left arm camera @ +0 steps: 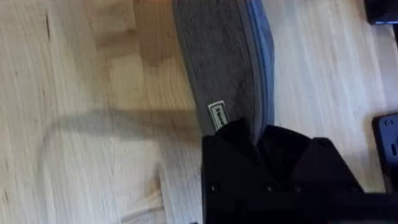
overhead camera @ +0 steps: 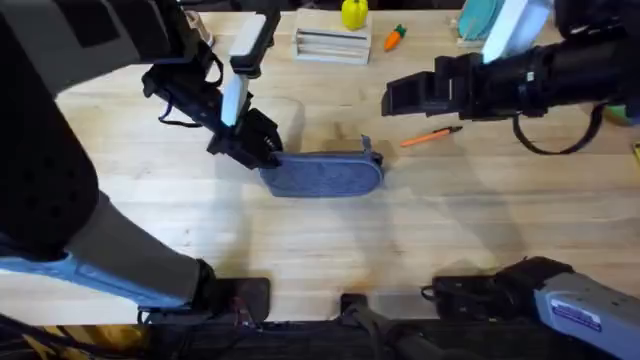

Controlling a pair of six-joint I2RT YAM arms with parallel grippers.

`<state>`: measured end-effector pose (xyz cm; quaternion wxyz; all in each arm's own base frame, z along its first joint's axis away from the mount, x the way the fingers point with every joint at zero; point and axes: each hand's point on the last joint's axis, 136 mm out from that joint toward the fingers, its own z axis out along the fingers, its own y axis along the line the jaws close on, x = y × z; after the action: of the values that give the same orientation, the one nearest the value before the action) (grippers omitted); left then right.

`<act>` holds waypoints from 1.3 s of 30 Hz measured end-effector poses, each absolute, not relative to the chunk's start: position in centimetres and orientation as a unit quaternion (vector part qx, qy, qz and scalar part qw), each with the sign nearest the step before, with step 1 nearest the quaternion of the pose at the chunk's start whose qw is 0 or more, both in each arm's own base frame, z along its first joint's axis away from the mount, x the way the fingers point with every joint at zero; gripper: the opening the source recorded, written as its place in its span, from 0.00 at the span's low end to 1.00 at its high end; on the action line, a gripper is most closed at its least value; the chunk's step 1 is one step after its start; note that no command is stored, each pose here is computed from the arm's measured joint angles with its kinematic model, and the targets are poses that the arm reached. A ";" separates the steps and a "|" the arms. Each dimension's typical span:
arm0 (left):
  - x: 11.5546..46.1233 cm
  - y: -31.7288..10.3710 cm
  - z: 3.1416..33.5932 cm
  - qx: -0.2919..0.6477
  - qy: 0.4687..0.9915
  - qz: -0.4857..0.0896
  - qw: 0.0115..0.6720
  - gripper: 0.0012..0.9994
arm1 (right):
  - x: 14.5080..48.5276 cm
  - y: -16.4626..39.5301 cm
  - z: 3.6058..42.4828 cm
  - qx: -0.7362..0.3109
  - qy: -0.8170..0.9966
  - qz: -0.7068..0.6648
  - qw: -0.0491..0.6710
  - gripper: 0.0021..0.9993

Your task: Unzip the bag, pick up the pens from the table one at a time and place them inside, then zip the bag closed.

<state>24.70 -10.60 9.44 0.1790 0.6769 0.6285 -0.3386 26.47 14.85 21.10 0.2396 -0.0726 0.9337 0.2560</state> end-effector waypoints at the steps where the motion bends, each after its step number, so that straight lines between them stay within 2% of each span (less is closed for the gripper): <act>1: 24.7 -10.6 9.4 0.677 0.629 -0.339 0.179 0.04 | 26.5 14.8 21.0 -0.071 0.934 0.256 0.238 1.00; 8: 24.7 -10.6 9.4 0.677 0.629 -0.339 0.179 0.04 | 26.9 15.7 17.9 -0.057 0.948 0.254 0.182 1.00; 21: 24.7 -10.6 9.4 0.677 0.629 -0.339 0.179 0.04 | 26.9 21.0 12.4 -0.110 0.955 0.253 0.107 1.00; 29: 24.7 -10.6 9.5 0.677 0.628 -0.338 0.179 0.04 | 26.8 21.0 11.8 -0.098 0.958 0.251 0.095 0.99; 33: 24.7 -10.6 9.4 0.677 0.629 -0.339 0.179 0.04 | 26.8 21.0 11.6 -0.096 0.959 0.250 0.093 0.85; 34: 24.7 -10.6 9.4 0.677 0.629 -0.339 0.179 0.04 | 26.8 21.0 11.6 -0.094 0.959 0.250 0.092 0.68; 37: 24.7 -10.6 9.4 0.677 0.629 -0.339 0.179 0.04 | 26.8 21.0 11.6 -0.092 0.959 0.250 0.091 0.51; 39: 24.7 -10.6 9.4 0.677 0.629 -0.339 0.179 0.04 | 26.8 21.0 11.6 -0.091 0.960 0.250 0.091 0.45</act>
<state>24.70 -10.60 9.45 0.1791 0.6770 0.6285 -0.3385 26.79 20.95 11.58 0.0909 -0.0909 0.9596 0.2504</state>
